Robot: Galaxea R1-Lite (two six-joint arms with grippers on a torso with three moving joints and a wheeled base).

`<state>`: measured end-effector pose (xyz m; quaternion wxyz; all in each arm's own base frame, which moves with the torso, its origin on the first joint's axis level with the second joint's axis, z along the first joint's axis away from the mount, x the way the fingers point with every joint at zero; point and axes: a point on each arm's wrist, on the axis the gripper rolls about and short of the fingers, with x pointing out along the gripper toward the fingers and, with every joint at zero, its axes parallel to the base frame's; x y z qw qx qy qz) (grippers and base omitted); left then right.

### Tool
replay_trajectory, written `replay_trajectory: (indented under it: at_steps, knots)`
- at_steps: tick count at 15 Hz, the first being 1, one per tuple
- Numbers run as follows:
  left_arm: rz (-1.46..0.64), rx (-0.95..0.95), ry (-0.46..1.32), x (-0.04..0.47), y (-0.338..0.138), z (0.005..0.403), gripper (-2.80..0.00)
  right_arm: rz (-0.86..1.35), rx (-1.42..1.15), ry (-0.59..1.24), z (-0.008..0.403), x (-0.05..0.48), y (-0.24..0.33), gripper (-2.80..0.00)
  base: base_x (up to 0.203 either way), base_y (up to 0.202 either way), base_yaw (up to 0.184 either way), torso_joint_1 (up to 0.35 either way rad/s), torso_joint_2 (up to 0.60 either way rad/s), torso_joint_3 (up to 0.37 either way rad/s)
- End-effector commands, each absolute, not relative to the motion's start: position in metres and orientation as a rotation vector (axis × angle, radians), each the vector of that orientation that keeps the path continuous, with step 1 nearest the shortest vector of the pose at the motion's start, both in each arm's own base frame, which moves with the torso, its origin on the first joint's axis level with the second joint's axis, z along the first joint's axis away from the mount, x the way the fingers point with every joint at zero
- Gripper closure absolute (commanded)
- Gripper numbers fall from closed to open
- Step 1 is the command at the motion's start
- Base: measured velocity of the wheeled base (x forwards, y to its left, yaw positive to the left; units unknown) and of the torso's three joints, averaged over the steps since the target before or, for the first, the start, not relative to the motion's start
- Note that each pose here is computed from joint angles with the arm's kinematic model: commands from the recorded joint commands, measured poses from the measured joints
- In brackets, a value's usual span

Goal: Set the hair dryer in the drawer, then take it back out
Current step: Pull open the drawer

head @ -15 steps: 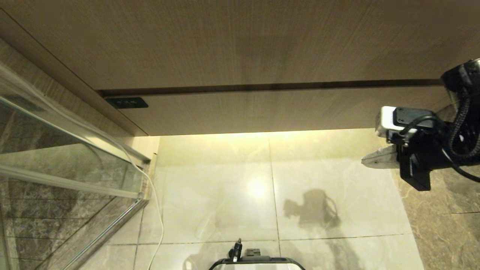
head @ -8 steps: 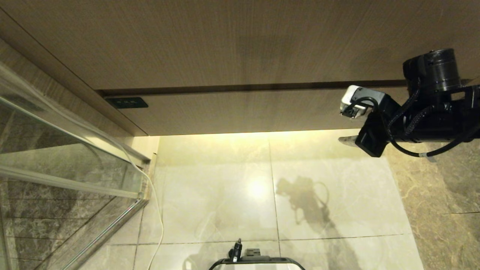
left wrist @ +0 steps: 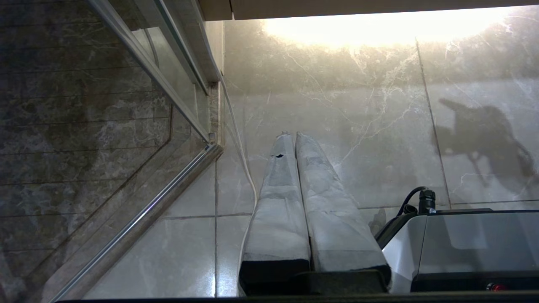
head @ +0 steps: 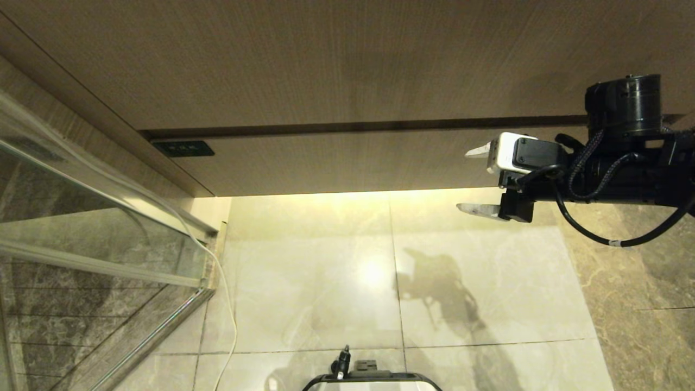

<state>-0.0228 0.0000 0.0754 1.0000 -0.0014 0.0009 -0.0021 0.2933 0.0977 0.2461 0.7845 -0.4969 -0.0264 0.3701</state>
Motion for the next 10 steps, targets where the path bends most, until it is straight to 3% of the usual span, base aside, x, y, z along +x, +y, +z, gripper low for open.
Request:
replay_trajectory:
  at_steps: [1, 10]
  knots:
    - [-0.006, -0.003, 0.003, -0.023, 0.0, 0.075, 0.0, 0.755, -1.187, -0.144, 0.247, 0.296, 0.092, -2.8, 0.0, 0.0, 0.0, 0.0, 0.0, 0.0]
    - [-0.005, -0.003, 0.002, -0.023, 0.0, 0.075, 0.0, 0.65, -1.231, -0.14, 0.241, 0.328, 0.092, -2.8, 0.0, 0.0, 0.0, 0.0, 0.0, 0.0]
